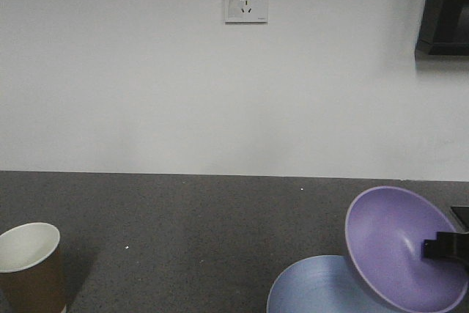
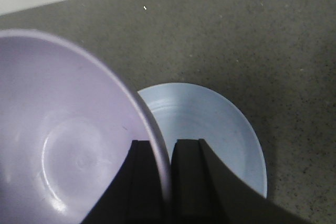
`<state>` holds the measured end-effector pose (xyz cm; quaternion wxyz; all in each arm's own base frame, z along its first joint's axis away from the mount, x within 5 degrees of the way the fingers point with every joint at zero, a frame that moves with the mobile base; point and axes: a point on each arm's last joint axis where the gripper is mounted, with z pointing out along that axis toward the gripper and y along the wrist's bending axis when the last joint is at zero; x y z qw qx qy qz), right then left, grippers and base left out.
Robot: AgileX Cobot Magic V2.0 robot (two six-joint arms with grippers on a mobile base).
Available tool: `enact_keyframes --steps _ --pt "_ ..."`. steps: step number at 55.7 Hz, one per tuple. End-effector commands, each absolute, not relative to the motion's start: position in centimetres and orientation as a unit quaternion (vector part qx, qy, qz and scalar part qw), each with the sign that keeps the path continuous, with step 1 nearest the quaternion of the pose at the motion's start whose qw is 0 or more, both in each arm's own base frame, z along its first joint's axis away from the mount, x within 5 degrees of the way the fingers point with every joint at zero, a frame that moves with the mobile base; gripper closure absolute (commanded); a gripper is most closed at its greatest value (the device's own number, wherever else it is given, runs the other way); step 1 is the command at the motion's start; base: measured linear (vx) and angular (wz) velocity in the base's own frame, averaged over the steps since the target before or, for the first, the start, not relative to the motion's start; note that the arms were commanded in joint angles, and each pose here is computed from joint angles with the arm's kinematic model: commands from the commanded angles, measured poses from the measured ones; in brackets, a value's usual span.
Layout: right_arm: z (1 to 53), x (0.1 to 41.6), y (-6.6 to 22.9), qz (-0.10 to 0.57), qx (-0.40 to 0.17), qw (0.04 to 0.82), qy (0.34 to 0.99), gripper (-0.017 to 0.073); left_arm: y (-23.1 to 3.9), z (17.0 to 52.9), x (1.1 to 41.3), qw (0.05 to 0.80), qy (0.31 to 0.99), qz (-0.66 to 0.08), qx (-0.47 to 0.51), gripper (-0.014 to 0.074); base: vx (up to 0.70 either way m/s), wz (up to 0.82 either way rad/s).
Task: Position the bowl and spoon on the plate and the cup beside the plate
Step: 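Lower the lavender bowl onto the pale blue plate and open the right gripper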
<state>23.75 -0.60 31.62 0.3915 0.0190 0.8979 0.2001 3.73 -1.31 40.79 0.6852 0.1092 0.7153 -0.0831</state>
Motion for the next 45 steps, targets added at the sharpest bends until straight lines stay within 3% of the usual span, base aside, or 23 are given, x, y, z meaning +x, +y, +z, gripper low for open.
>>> enact_keyframes --steps 1,14,45 --pt "32.0 25.5 0.3 0.191 0.008 0.387 0.902 0.0568 -1.3 42.1 3.7 0.715 0.685 -0.095 0.1 0.0594 0.0 0.0" --pt "29.0 28.9 2.2 0.169 -0.017 0.34 0.925 0.0568 -1.3 42.0 3.7 0.71 0.69 -0.095 0.101 0.0594 0.0 0.0" --pt "24.6 32.3 1.9 0.157 -0.008 0.296 0.942 0.0547 -1.4 41.7 3.7 0.698 0.702 -0.094 0.104 0.0594 0.0 0.0"
